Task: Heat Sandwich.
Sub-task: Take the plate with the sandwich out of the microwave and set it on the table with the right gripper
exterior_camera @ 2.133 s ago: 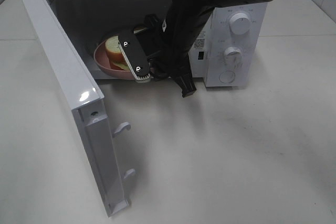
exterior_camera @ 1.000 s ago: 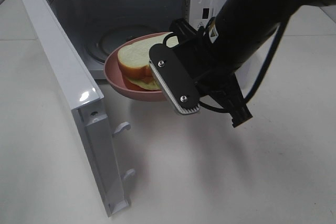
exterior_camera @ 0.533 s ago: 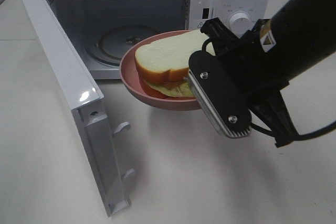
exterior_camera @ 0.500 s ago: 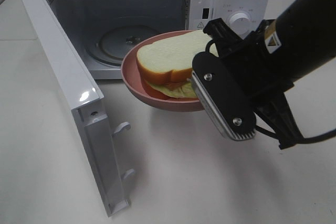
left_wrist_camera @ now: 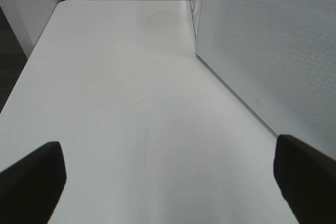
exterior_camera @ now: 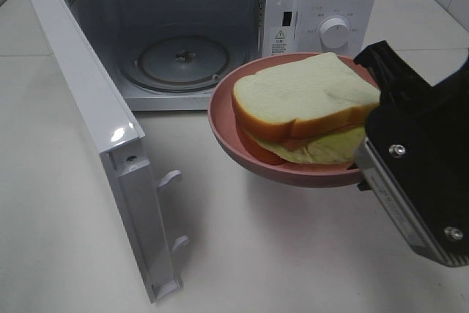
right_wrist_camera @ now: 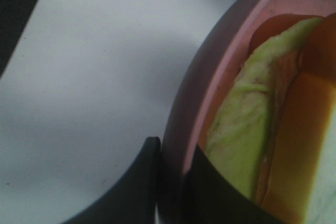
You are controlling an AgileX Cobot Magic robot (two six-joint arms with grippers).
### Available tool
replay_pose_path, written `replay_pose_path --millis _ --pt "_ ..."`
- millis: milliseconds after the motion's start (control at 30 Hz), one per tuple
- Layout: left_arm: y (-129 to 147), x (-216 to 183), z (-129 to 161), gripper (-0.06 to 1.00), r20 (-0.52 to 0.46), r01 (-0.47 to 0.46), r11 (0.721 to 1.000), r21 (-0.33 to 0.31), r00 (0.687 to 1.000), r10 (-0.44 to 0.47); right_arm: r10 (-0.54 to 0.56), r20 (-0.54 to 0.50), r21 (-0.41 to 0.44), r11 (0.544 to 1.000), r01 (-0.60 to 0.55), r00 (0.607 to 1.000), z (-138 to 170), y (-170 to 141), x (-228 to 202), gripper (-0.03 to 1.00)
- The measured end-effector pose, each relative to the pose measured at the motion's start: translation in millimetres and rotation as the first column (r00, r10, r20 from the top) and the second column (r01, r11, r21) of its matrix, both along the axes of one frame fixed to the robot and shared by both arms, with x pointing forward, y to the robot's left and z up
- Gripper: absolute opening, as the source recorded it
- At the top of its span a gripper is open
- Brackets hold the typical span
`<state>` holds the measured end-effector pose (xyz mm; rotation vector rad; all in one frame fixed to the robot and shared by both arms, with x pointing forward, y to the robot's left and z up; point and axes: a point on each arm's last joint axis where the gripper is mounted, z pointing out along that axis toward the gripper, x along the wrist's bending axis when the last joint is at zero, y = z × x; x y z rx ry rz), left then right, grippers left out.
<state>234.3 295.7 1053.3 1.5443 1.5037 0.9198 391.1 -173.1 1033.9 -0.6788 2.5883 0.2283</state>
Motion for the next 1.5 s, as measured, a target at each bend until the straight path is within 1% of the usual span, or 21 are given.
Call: replay_pose_path --millis 133,433,500,567,733,833,867,900,1000,1033,1067,1133,1167,1200,1267,1300,1333,1367,1433,1467,1500 --pt "0.0 0.0 0.0 0.99 0.000 0.000 1.000 0.000 1.000 0.000 -0.008 0.015 0.011 1.000 0.008 1.000 4.6 -10.1 -11.0 0.10" --pt "0.0 0.0 0.0 0.99 0.000 0.000 1.000 0.000 1.000 0.000 -0.075 0.037 0.029 0.997 0.074 0.997 7.3 -33.3 -33.3 0.10" --pt "0.0 0.0 0.0 0.99 0.000 0.000 1.000 0.000 1.000 0.000 -0.105 0.051 0.038 0.994 0.103 0.993 8.5 -40.4 -39.1 0.10" --pt "0.0 0.0 0.0 0.99 0.000 0.000 1.000 0.000 1.000 0.000 -0.115 0.053 0.036 0.993 0.113 0.992 8.5 -42.5 -40.4 0.10" --pt "0.0 0.0 0.0 0.99 0.000 0.000 1.000 0.000 1.000 0.000 -0.184 0.055 0.023 0.983 0.183 0.981 6.6 -53.8 -47.4 0.10" --pt "0.0 0.0 0.0 0.99 0.000 0.000 1.000 0.000 1.000 0.000 -0.287 0.057 0.018 0.958 0.286 0.956 5.4 -62.0 -49.2 0.10" --pt "0.0 0.0 0.0 0.99 0.000 0.000 1.000 0.000 1.000 0.000 -0.287 0.057 0.018 0.958 0.286 0.956 5.4 -62.0 -49.2 0.10" --pt "0.0 0.0 0.0 0.99 0.000 0.000 1.000 0.000 1.000 0.000 -0.339 0.060 0.013 0.941 0.339 0.939 5.2 -65.2 -48.6 0.10" --pt "0.0 0.0 0.0 0.99 0.000 0.000 1.000 0.000 1.000 0.000 -0.413 0.075 0.009 0.910 0.414 0.907 5.6 -69.7 -47.0 0.10" --pt "0.0 0.0 0.0 0.99 0.000 0.000 1.000 0.000 1.000 0.000 -0.413 0.075 0.009 0.910 0.414 0.907 5.6 -69.7 -47.0 0.10" --pt "0.0 0.0 0.0 0.99 0.000 0.000 1.000 0.000 1.000 0.000 -0.461 0.088 0.015 0.887 0.462 0.883 6.3 -72.3 -45.7 0.10" --pt "0.0 0.0 0.0 0.99 0.000 0.000 1.000 0.000 1.000 0.000 -0.501 0.105 0.024 0.865 0.501 0.859 7.2 -74.7 -44.1 0.10" --pt "0.0 0.0 0.0 0.99 0.000 0.000 1.000 0.000 1.000 0.000 -0.501 0.105 0.024 0.865 0.501 0.859 7.2 -74.7 -44.1 0.10" --pt "0.0 0.0 0.0 0.99 0.000 0.000 1.000 0.000 1.000 0.000 -0.537 0.115 0.030 0.843 0.538 0.836 7.8 -76.8 -43.2 0.10" --pt "0.0 0.0 0.0 0.99 0.000 0.000 1.000 0.000 1.000 0.000 -0.573 0.119 0.037 0.819 0.573 0.811 8.1 -78.7 -42.7 0.10" --pt "0.0 0.0 0.0 0.99 0.000 0.000 1.000 0.000 1.000 0.000 -0.587 0.121 0.039 0.808 0.588 0.800 8.2 -79.7 -42.6 0.10" --pt "0.0 0.0 0.0 0.99 0.000 0.000 1.000 0.000 1.000 0.000 -0.587 0.121 0.039 0.808 0.588 0.800 8.2 -79.7 -42.6 0.10" --pt "0.0 0.0 0.0 0.99 0.000 0.000 1.000 0.000 1.000 0.000 -0.614 0.120 0.039 0.788 0.615 0.780 8.2 -81.5 -42.8 0.10" --pt "0.0 0.0 0.0 0.99 0.000 0.000 1.000 0.000 1.000 0.000 -0.645 0.118 0.041 0.763 0.646 0.755 8.1 -83.3 -43.1 0.10" --pt "0.0 0.0 0.0 0.99 0.000 0.000 1.000 0.000 1.000 0.000 -0.672 0.116 0.045 0.739 0.672 0.731 8.1 -84.8 -43.3 0.10" --pt "0.0 0.0 0.0 0.99 0.000 0.000 1.000 0.000 1.000 0.000 -0.672 0.116 0.045 0.739 0.672 0.731 8.1 -84.8 -43.3 0.10"
